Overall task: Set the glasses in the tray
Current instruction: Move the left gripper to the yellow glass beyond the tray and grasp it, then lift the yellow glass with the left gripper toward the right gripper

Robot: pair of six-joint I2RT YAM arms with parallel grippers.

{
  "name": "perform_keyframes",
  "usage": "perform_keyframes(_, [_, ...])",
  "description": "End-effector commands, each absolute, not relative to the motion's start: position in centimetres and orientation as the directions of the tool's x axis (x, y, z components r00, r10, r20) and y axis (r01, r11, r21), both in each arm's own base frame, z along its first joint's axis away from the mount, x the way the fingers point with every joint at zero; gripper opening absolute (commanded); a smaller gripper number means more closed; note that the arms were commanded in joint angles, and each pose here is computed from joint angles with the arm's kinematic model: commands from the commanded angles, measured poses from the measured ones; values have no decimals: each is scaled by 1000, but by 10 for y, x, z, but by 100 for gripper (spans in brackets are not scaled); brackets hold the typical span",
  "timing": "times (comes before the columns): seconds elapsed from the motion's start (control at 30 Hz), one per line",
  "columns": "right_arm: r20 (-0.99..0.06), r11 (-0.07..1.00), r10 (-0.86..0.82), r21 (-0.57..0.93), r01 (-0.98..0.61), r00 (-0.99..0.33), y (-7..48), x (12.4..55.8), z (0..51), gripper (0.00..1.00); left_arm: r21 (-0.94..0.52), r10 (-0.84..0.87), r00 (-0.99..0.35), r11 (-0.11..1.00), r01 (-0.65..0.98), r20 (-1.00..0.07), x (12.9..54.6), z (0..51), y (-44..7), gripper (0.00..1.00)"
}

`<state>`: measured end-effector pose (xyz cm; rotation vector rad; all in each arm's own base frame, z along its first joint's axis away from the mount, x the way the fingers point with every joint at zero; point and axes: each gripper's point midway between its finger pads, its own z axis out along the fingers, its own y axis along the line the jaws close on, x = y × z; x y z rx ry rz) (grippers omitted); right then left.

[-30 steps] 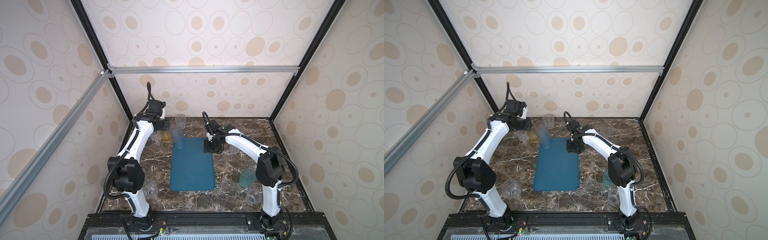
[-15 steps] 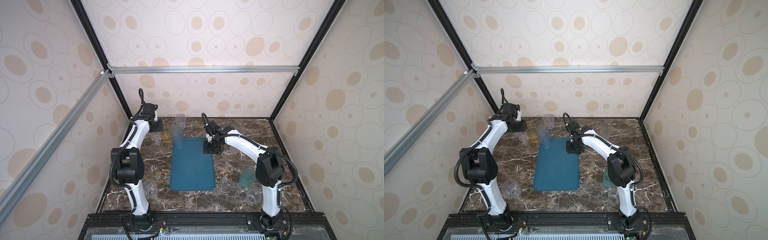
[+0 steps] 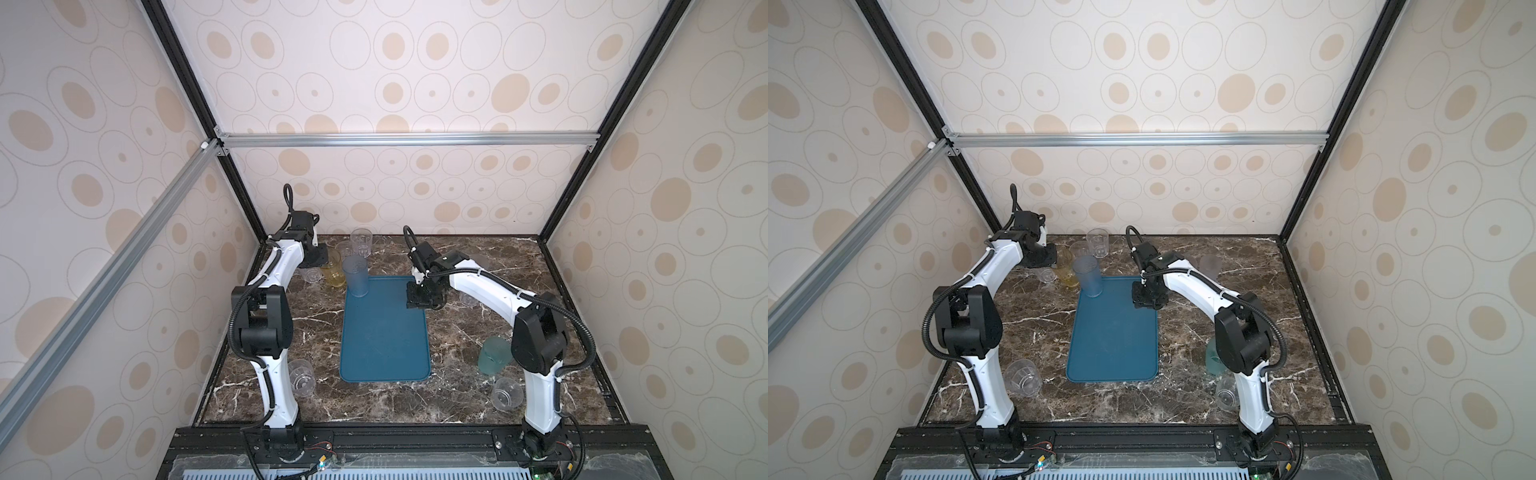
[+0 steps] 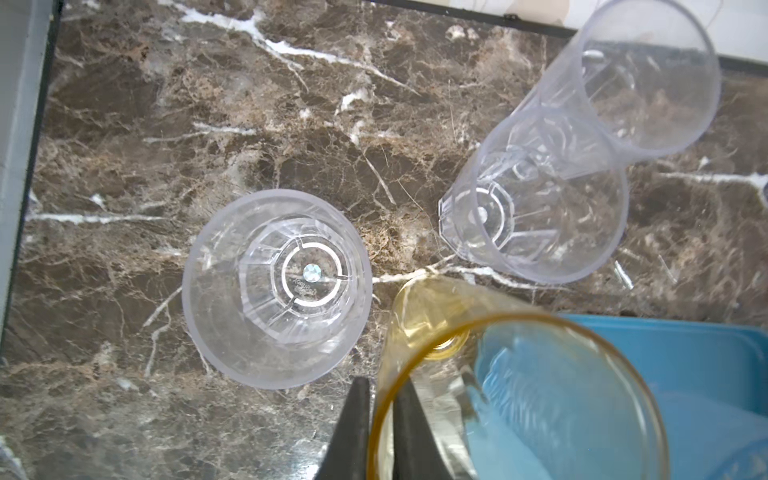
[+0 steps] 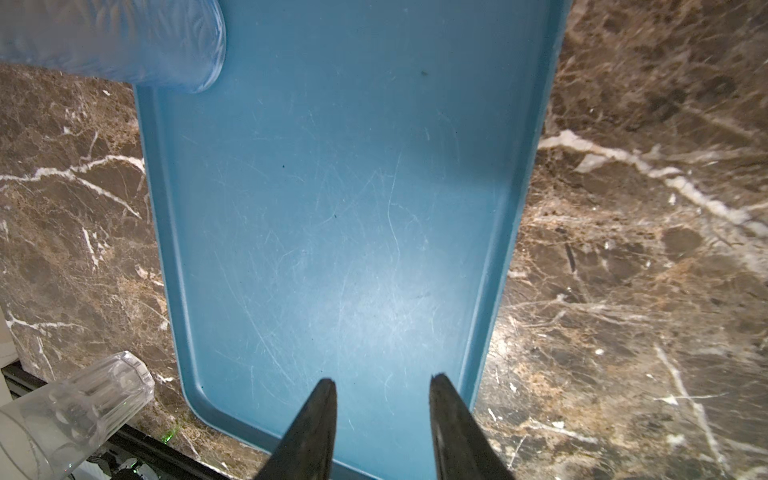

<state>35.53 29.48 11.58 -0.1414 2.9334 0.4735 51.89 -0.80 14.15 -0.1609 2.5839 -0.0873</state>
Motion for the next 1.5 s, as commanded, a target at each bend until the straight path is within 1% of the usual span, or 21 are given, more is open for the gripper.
perform_keyframes(0.0, [-167, 950, -65, 291, -112, -984, 294, 349, 115, 40, -87, -137, -825, 990, -106, -549, 527, 158, -4, 7])
perform_keyframes(0.17, [-165, 949, -66, 294, -113, -984, 296, 350, 114, 40, -86, -136, -819, 991, -106, -557, 524, 166, -3, 0])
perform_keyframes(0.3, [-170, 948, -69, 296, -118, -983, 298, 351, 116, 40, -90, -141, -814, 990, -109, -563, 523, 171, -4, 0])
perform_keyframes(0.4, [-187, 947, -68, 296, -123, -980, 300, 355, 123, 40, -91, -156, -794, 988, -126, -588, 521, 186, -1, 0])
perform_keyframes(0.6, [-247, 941, -54, 310, -131, -968, 304, 367, 145, 39, -97, -194, -693, 979, -177, -694, 517, 252, 5, 0])
perform_keyframes(0.7, [-297, 933, -42, 330, -144, -954, 309, 371, 165, 38, -81, -176, -646, 981, -175, -743, 510, 285, -6, 0])
perform_keyframes(0.83, [-425, 914, 3, 369, -171, -905, 313, 381, 210, 37, -41, -130, -560, 985, -169, -818, 498, 332, -38, 0])
perform_keyframes(0.9, [-475, 909, 31, 380, -173, -879, 310, 385, 230, 37, -46, -108, -517, 990, -131, -849, 492, 351, -67, 0])
perform_keyframes(0.97, [-527, 902, 59, 392, -181, -848, 307, 386, 253, 38, -54, -83, -503, 996, -71, -860, 487, 361, -103, 0])
perform_keyframes(1.03, [-571, 900, 82, 394, -185, -817, 300, 385, 273, 40, -58, -59, -519, 998, -19, -853, 484, 358, -133, 0])
perform_keyframes(1.13, [-628, 902, 116, 390, -183, -769, 287, 381, 298, 43, -65, -17, -564, 996, 64, -825, 480, 339, -179, 0])
perform_keyframes(1.23, [-671, 908, 142, 380, -174, -727, 277, 377, 314, 48, -85, 7, -601, 989, 124, -799, 477, 319, -213, 0])
perform_keyframes(1.37, [-708, 918, 165, 365, -155, -687, 268, 380, 323, 51, -105, 31, -630, 979, 177, -776, 469, 304, -242, 0])
perform_keyframes(1.47, [-709, 916, 157, 364, -167, -688, 274, 384, 323, 51, -106, 44, -653, 976, 189, -756, 465, 292, -250, 0])
